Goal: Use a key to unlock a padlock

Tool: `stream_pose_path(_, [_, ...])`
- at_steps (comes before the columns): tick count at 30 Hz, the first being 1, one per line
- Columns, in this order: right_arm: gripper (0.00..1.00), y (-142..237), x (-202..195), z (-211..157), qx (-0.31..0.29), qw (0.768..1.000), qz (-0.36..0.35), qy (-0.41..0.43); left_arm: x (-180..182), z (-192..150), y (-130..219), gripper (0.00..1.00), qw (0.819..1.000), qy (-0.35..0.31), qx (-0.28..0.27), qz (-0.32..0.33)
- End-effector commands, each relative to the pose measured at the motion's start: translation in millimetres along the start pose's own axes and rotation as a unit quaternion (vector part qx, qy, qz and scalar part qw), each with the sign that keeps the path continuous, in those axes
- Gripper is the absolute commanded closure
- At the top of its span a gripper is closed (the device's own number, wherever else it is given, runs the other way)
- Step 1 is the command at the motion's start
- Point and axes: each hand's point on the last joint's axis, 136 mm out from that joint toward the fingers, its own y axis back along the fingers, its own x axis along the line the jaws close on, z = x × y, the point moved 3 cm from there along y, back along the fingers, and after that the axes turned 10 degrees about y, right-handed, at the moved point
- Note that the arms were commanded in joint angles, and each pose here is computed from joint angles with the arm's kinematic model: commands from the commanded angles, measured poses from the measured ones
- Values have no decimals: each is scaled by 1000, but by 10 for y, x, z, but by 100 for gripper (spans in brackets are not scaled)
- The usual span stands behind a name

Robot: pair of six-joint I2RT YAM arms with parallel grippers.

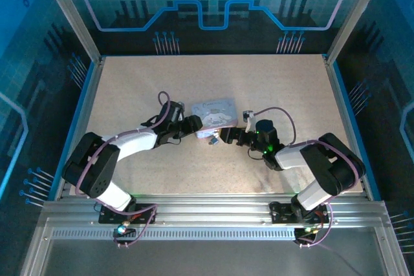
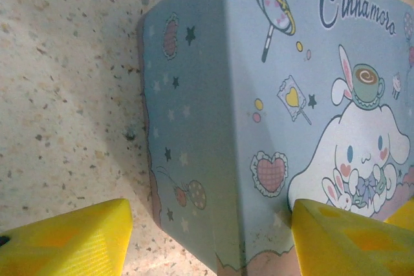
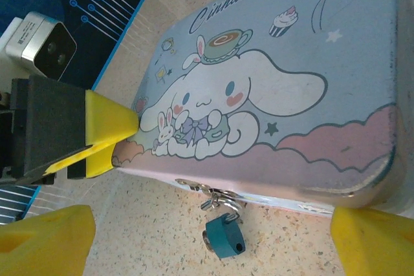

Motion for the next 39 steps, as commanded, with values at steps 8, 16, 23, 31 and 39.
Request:
stream_pose_path(8, [9, 83, 131, -248, 14, 999, 13, 51, 370, -379, 28, 33, 997, 19, 42, 60])
stream_pose_path(16, [18, -24, 125, -336, 18, 999, 30, 39, 360, -387, 40, 33, 997, 19, 40, 57])
stream_pose_path(23, [24, -147, 127, -355, 17, 998, 48, 38, 359, -395, 17, 33, 997, 20, 43, 55])
stream_pose_path(31, [33, -258, 99, -376, 22, 998, 58, 34, 350, -393, -7, 33, 997, 20, 45, 54])
stream_pose_path(39, [41, -307, 102, -387, 16, 997, 71, 35, 356, -401, -27, 33, 997, 21, 48, 55])
